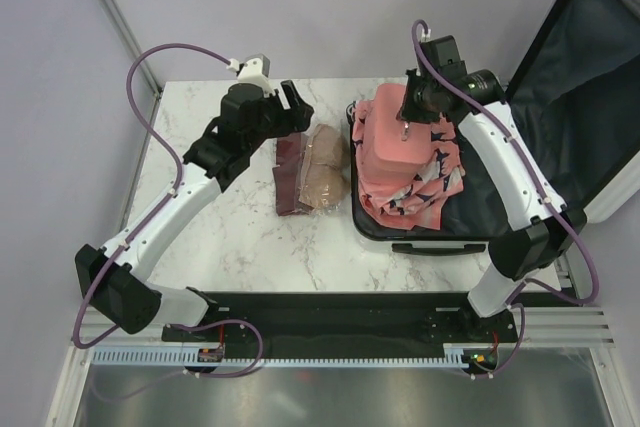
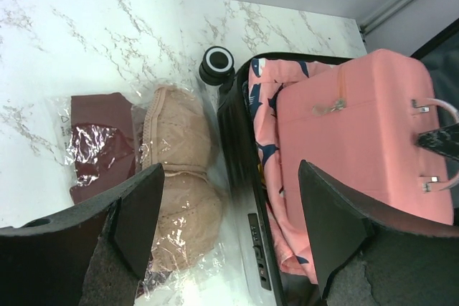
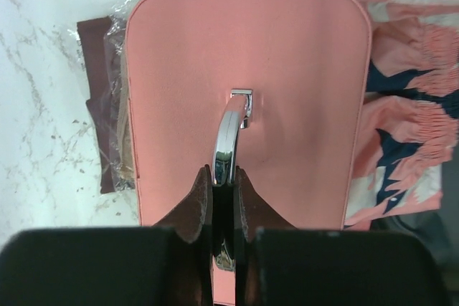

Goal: Pack the luggage
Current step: Pick up the storage box from the luggage, then place the storage box in the luggage.

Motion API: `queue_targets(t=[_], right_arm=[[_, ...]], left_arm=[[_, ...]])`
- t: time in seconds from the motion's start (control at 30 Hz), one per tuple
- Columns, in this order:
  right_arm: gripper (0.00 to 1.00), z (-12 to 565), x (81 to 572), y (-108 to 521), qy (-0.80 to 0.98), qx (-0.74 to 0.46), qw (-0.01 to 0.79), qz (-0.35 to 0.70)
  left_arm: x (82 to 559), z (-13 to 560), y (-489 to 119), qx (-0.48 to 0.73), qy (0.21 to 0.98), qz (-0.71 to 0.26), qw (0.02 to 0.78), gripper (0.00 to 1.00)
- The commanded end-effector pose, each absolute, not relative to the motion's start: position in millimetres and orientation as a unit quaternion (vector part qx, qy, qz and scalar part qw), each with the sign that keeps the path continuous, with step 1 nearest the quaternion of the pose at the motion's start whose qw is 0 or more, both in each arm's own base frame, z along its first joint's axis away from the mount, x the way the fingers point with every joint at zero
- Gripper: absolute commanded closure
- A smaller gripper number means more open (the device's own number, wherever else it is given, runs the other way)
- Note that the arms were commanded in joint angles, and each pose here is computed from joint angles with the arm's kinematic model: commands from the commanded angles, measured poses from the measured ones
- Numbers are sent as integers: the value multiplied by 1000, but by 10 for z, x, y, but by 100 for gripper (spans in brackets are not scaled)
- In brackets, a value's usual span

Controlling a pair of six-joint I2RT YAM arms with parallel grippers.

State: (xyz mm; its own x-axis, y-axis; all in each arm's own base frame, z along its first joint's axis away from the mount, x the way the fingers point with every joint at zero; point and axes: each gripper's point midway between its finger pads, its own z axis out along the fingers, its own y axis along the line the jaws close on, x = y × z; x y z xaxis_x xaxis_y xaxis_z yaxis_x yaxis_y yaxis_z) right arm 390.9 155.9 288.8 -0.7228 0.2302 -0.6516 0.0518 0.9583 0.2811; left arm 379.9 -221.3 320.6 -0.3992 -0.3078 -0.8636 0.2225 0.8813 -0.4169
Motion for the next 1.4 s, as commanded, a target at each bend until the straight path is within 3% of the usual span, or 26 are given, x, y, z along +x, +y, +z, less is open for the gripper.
queue_targets(t=[0.0, 0.23, 0.5, 0.67, 1.1, 1.37], right_arm=[[100, 3549, 3986, 1280, 887, 80, 448, 82], [100, 4156, 3940, 586, 852, 112, 508, 57], [100, 3981, 3809, -254, 859, 119, 498, -22], [100, 3908, 4034, -433, 847, 105, 521, -24], [100, 3147, 4181, -583, 886, 69, 458, -26], [100, 3328, 4255, -723, 876, 66, 474, -63]], left_arm=[[3810, 3396, -2159, -32, 783, -250, 569, 18], [3858, 3329, -2116, -32, 786, -241, 568, 18], [3885, 3285, -1993, -38, 787, -224, 574, 16], [3891, 3221, -1939, -40, 790, -220, 571, 16], [3936, 3203, -1811, -33, 790, -205, 577, 16], [3963, 3132, -1783, -32, 794, -205, 571, 16]])
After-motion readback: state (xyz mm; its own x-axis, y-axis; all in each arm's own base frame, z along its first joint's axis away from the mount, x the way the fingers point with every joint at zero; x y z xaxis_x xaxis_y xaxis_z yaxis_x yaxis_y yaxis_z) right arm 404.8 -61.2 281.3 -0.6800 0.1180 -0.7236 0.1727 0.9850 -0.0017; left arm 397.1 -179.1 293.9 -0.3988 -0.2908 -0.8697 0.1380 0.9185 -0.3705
